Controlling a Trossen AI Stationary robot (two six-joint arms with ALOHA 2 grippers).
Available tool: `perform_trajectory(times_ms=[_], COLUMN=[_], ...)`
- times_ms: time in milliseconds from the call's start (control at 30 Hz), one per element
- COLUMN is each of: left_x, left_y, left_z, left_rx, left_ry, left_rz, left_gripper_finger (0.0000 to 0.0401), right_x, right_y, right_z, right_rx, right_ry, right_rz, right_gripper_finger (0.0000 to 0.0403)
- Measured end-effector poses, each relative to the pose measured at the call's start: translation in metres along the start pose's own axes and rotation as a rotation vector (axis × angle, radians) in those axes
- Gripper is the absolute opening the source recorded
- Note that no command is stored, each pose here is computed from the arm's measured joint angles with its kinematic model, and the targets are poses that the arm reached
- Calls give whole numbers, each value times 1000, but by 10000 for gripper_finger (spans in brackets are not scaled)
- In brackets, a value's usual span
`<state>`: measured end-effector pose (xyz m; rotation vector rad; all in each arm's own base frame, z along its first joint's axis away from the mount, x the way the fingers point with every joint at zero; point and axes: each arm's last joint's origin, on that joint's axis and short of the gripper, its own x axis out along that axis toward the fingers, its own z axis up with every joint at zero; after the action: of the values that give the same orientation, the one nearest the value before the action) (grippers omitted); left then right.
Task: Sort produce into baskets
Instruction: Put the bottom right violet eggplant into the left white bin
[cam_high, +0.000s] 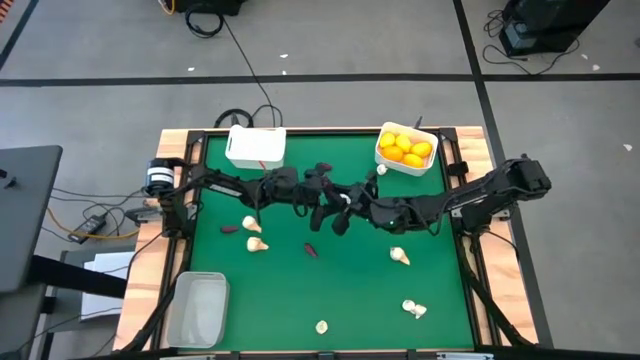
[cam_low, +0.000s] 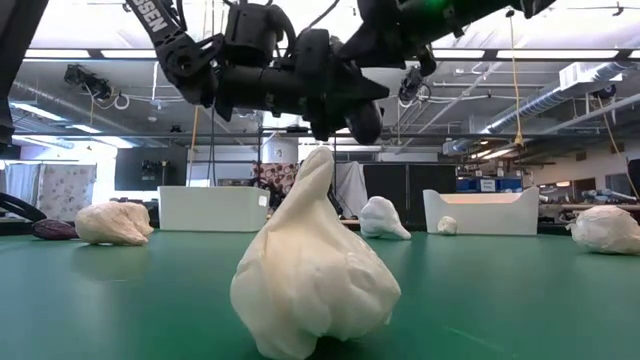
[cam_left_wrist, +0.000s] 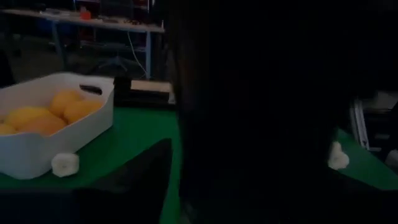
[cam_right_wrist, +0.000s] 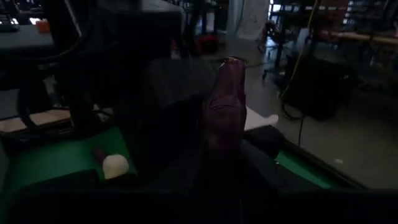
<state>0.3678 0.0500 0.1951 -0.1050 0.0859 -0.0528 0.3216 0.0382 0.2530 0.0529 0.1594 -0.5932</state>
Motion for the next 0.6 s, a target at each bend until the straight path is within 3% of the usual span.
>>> perform_trajectory(times_ms=[167, 367, 433, 600], left_x=[-17, -59, -75, -113], left_y=[17, 46, 57, 97], left_z=[14, 40, 49, 64], left_rx=[-24, -10, 22, 21], left_ry=[94, 232, 309, 642], left_rz=[73, 231, 282, 583], left_gripper_finger=[167, 166, 176, 195], right_x=[-7, -21, -25, -28], right_y=[1, 1, 4, 8], right_z=[3, 4, 3, 2], right_rx=[-83, -164, -212, -218], right_ry=[-30, -61, -51, -48], right_rz=[-125, -467, -499, -449], right_gripper_finger=[131, 199, 216, 231])
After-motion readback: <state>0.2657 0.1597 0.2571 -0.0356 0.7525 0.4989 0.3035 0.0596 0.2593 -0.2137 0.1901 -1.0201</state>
